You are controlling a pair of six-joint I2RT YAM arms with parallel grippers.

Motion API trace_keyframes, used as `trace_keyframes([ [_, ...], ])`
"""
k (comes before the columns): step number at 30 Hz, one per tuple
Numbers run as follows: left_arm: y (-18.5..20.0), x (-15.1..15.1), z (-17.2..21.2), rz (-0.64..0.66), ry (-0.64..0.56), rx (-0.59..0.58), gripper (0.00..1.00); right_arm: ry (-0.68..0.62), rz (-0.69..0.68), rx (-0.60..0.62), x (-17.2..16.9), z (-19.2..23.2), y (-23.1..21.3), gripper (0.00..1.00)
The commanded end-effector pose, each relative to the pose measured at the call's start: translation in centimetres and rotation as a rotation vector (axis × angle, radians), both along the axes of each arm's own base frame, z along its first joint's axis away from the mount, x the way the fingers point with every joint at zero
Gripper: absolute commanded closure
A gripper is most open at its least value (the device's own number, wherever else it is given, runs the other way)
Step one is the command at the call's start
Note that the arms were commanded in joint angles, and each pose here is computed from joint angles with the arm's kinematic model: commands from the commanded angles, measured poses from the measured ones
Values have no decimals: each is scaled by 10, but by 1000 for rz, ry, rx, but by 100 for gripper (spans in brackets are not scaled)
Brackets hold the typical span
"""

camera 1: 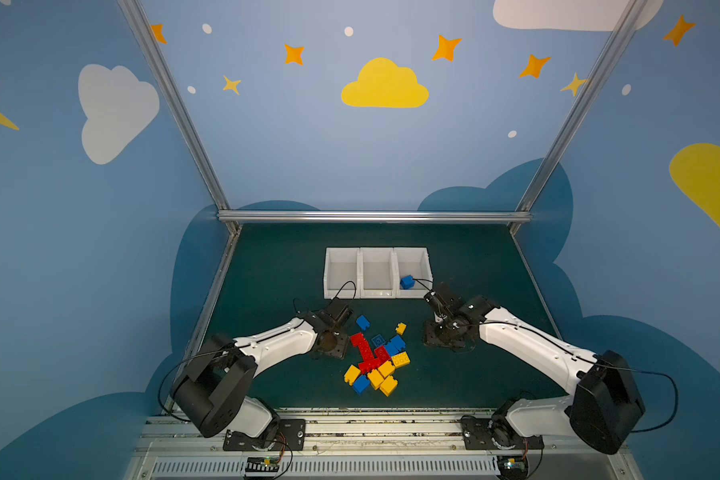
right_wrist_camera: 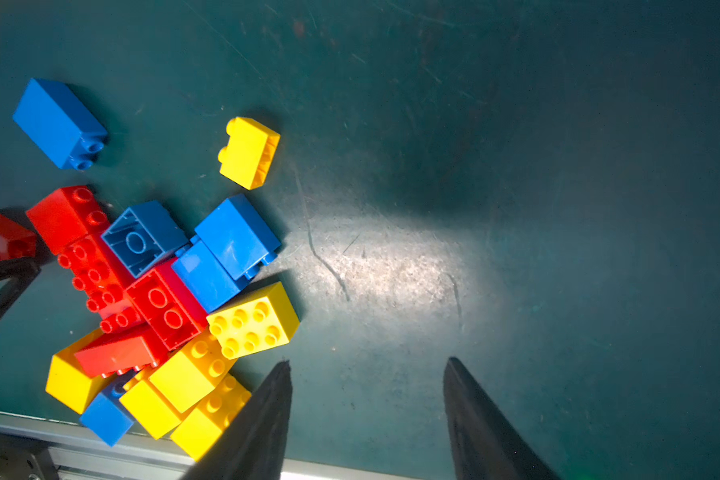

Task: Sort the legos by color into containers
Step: 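Lower the left gripper onto a red brick while the right gripper returns over the pile, then lift the red brick with the left gripper and drop it in the middle compartment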

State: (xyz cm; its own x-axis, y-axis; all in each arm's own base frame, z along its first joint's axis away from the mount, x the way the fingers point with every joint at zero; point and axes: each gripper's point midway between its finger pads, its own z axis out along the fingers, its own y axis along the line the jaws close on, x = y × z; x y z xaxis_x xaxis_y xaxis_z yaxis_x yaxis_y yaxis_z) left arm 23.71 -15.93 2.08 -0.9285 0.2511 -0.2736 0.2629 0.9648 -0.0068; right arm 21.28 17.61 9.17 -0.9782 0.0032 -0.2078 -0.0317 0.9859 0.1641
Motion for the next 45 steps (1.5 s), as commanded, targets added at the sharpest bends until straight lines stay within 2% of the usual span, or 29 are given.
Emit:
trace_keyframes([
  [1,1,4,-1,-11,7,34,38,-1,-17,6,1,-1,1,41],
  [9,-4,7,-5,-30,6,30,55,1,-42,-2,0,-2,-3,41],
  [17,-22,18,16,-43,-35,-52,56,-20,-48,-6,-2,7,-8,41],
  [22,-41,55,57,-60,-137,-73,56,-60,-64,10,-2,17,-14,42],
  [28,-76,121,96,-113,-249,-126,55,-72,-67,7,-8,27,-25,42],
  [36,-122,184,95,-150,-250,-165,55,-94,-80,11,-19,32,-38,43],
  [45,-137,214,81,-155,-222,-163,53,-153,-109,-21,-22,27,-57,43],
])
